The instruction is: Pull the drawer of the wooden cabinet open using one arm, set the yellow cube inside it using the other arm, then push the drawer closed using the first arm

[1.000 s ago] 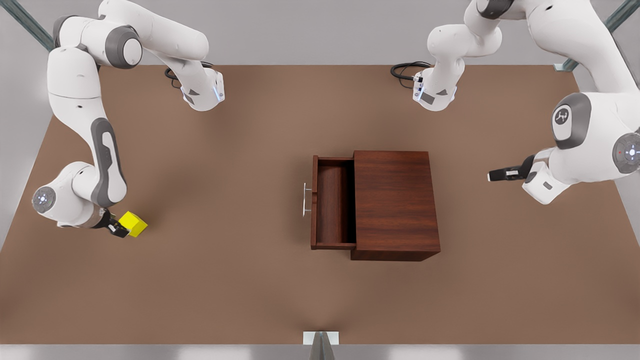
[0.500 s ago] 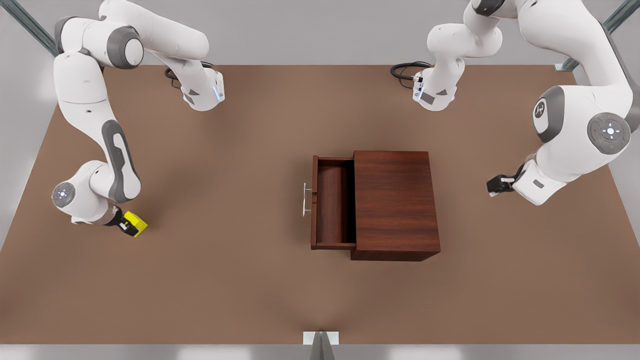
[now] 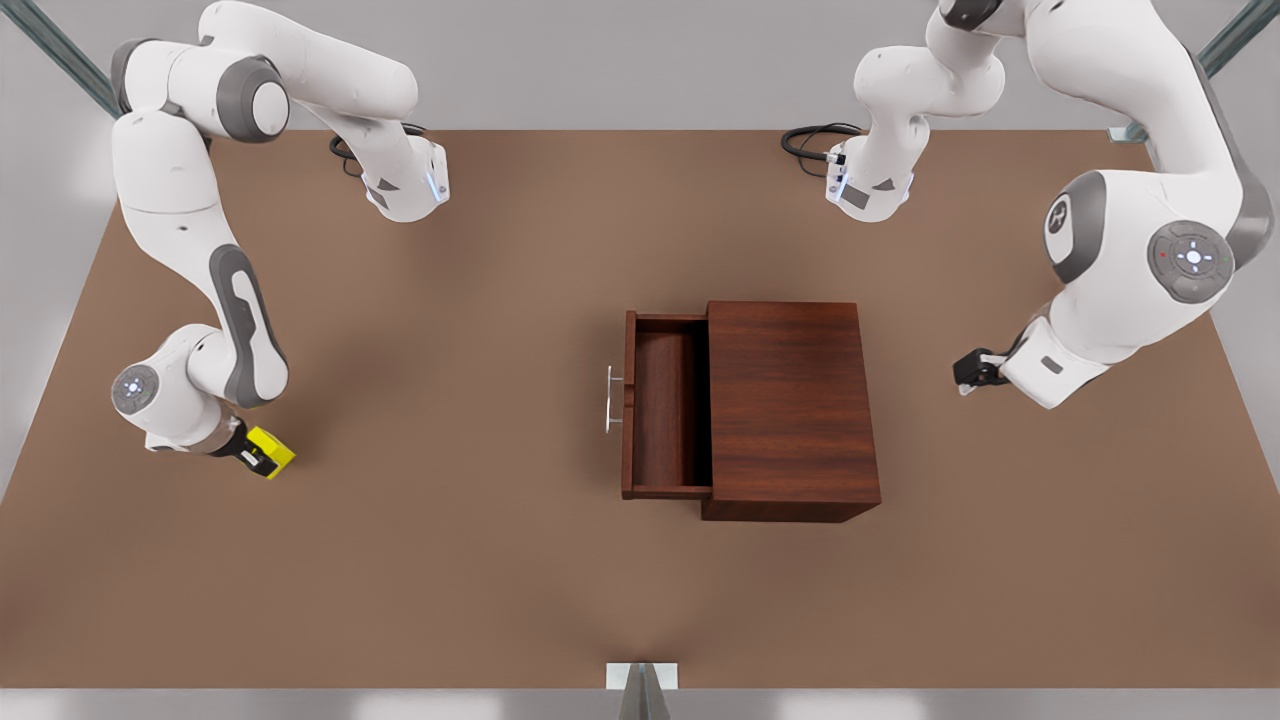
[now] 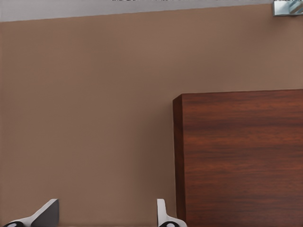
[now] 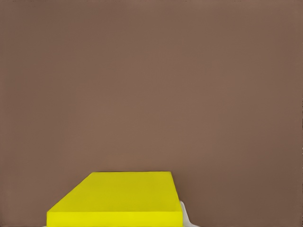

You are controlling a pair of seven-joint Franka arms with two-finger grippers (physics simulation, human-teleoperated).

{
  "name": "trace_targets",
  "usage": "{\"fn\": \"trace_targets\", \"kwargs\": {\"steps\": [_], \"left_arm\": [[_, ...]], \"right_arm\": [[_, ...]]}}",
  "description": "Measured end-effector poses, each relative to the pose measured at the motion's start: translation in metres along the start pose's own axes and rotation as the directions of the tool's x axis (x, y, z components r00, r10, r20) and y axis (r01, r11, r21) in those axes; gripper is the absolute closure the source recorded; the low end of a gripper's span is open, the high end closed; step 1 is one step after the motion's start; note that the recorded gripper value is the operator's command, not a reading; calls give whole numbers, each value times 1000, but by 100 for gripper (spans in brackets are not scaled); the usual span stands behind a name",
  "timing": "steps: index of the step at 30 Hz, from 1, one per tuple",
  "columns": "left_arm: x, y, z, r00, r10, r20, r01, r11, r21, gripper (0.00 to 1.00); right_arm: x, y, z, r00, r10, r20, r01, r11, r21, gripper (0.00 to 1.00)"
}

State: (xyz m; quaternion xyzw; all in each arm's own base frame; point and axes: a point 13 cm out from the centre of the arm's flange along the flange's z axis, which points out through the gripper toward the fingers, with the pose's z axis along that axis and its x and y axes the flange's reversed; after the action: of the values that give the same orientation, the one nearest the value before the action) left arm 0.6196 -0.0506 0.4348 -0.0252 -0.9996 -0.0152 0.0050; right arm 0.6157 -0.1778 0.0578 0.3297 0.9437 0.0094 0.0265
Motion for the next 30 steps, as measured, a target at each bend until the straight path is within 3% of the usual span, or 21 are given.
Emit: {"fn": "trace_targets", "kwargs": {"steps": [6, 15, 22, 30], "left_arm": [[0, 0, 1, 1000, -7, -2, 7, 999, 32, 0], [1, -7, 3, 1000, 7, -8, -7, 999, 38, 0], [1, -7, 4, 1000, 10, -9, -10, 999, 37, 0], [2, -7, 5, 1000, 15, -12, -15, 999, 33, 0]], "right_arm": [[-2, 41, -63, 998, -55, 40, 56, 998, -34, 37], [67, 208, -212, 978, -209, 24, 210, 975, -78, 37], [204, 342, -304, 957, -287, -50, 284, 957, -67, 37], [368, 460, -264, 963, -223, -150, 224, 975, -6, 37]]}}
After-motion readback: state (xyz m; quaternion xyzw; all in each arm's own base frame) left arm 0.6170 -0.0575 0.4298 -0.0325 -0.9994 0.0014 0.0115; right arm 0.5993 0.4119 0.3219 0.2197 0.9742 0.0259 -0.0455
